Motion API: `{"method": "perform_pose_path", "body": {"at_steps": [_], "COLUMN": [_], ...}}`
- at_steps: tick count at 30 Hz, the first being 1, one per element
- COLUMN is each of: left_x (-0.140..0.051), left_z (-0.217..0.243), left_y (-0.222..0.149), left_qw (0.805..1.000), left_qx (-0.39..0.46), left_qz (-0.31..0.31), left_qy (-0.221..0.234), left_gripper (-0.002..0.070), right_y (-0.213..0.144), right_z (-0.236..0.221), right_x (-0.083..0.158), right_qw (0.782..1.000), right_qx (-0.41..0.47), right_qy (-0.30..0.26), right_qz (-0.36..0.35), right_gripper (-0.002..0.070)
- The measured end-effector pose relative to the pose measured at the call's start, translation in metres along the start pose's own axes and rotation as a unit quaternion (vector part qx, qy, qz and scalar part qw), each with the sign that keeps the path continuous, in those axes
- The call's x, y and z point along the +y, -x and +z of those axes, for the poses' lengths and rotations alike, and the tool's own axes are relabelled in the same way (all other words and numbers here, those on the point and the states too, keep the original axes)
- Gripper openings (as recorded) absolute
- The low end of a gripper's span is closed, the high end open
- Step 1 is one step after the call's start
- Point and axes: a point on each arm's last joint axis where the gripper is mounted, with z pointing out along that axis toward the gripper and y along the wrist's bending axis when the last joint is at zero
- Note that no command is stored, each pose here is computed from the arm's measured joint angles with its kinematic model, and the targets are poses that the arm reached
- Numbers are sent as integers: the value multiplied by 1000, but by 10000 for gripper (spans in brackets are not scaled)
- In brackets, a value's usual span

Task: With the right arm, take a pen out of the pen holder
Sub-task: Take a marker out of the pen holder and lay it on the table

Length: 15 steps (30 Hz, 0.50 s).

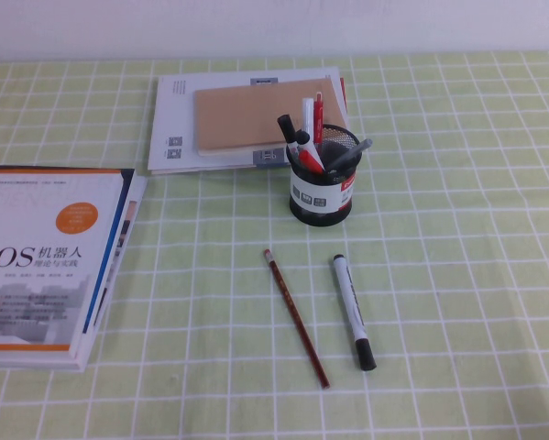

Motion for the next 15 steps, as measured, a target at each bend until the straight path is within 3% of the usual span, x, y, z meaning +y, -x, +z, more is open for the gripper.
{"method": "perform_pose_path", "body": {"at_steps": [15], "left_x": [0], "left_z": [0], "left_y": [0], "left_qw": [1000], "left_qx": [0], "left_qz": [0], "left_qy": [0], "left_gripper": [-8], "right_y": [-14], "right_z": [-2], "right_x": [-1], "right_qw": [997], "right_qx": [77], "right_qy": [-5], "right_qz": [0], "right_gripper": [-12]}}
